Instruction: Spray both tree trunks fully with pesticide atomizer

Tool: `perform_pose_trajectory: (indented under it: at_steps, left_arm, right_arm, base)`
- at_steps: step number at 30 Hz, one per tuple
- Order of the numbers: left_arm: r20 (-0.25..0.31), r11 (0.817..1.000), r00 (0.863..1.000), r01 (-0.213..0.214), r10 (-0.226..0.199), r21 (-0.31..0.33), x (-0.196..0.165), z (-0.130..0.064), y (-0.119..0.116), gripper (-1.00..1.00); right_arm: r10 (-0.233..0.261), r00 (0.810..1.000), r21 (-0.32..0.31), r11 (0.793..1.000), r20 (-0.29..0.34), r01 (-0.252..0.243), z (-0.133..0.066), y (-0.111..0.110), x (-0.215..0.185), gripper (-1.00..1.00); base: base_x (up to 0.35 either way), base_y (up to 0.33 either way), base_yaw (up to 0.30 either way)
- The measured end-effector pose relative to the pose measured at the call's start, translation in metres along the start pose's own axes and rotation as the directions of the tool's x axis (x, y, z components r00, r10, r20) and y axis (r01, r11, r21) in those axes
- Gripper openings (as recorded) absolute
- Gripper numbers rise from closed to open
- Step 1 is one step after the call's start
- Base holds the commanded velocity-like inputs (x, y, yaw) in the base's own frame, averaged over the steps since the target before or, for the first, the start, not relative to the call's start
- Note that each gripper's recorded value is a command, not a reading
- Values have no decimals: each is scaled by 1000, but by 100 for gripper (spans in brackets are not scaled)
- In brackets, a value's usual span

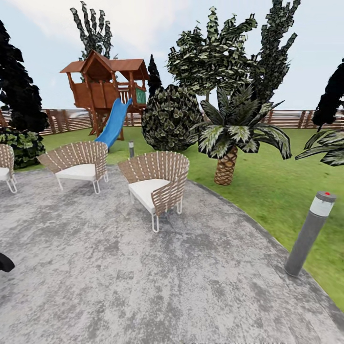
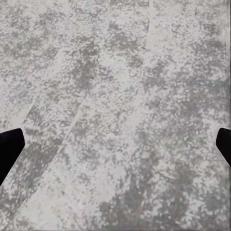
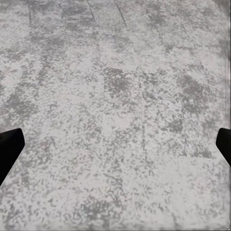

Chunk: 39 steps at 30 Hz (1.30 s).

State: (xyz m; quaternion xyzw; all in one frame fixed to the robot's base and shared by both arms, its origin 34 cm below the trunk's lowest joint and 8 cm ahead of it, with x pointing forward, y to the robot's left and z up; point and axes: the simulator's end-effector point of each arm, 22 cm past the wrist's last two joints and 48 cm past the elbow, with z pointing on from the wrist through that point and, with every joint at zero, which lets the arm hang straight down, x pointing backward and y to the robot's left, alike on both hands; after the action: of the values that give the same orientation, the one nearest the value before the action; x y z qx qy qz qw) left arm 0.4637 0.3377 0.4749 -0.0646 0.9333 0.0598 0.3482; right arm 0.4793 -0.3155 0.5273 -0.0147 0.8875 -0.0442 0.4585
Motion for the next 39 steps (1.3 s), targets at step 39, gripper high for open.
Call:
perform_pose_trajectory:
  at_steps: [39]
  left_arm:
    - [-2, 1000, 1000, -1, 1, 0, 58, 51, -4, 100]
  right_arm:
    - [0, 1000, 0, 1000, 0, 0, 36, 7, 68, 100]
  base:
    - [0, 0, -267]
